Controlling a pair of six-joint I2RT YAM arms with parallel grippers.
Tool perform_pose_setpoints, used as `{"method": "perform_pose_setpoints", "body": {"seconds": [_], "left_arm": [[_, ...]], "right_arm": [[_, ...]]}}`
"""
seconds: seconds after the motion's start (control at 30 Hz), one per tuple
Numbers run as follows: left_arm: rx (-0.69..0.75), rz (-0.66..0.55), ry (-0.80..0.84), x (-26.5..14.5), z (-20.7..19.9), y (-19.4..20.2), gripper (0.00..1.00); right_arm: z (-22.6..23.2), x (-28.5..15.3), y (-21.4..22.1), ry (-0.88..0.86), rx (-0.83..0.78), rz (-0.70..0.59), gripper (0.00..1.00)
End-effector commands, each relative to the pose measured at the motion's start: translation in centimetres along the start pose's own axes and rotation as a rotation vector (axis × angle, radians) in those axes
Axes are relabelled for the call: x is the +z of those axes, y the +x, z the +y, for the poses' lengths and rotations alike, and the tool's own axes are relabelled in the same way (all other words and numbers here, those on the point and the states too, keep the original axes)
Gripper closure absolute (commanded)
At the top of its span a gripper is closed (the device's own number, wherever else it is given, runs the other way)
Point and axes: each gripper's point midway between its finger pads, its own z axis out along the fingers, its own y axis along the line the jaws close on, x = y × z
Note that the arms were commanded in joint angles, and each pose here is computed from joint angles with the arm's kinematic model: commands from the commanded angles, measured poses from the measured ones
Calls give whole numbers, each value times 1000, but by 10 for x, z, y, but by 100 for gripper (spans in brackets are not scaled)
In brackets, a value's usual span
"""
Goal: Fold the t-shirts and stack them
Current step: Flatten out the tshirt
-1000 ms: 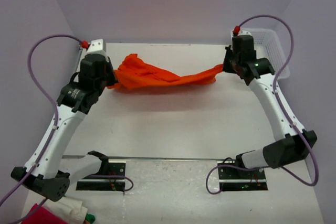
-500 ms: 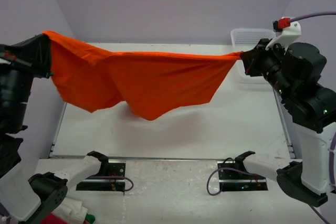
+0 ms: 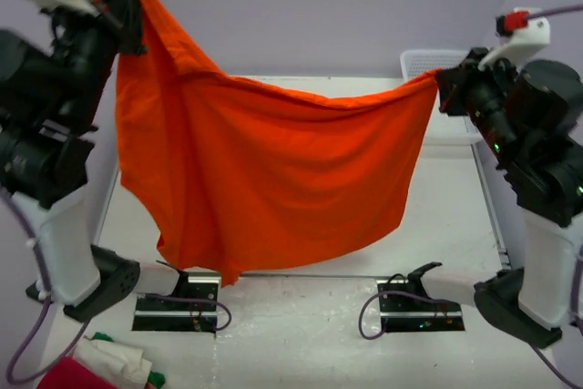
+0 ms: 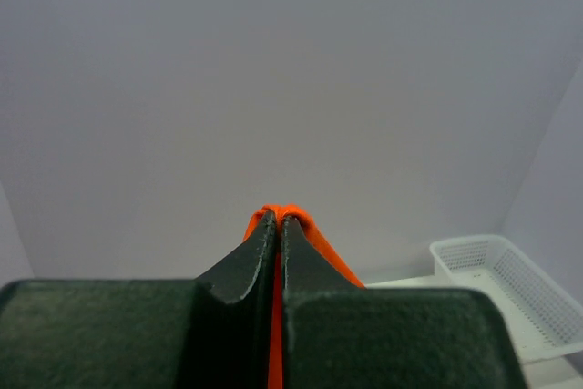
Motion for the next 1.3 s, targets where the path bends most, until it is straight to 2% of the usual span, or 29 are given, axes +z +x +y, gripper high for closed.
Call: {"method": "perform_pose_setpoints", "body": {"seconds": [0.0,0.13,0.17,0.2,0.3,0.47,0.63,0.9,1.27], "left_arm": [[124,136,-36,84,6,76,100],[187,120,-19,137,16,101,100],[194,103,-7,154,19,107,100],[209,94,3,160,28,108,100],[246,53,14,179,43,111,100],[272,-10,39,194,55,106,100],[275,-16,70,191,50,103,100],[233,-14,58,126,38,61,100],[159,-227,186,-28,-19,-54,100]], "right_arm": [[-4,82,5,102,-98,53,100],[-11,140,-6,126,-128,51,100],[-11,143,-22,119,-127,9,100],[-17,168,-13,136,-148,39,100],[-27,189,-19,159,-160,19,100],[-34,196,-29,168,-163,-34,100],[-35,173,-49,179,-154,-88,100],[-37,124,-34,178,-130,-26,100],[-13,-4,-48,99,-68,-119,100]]}}
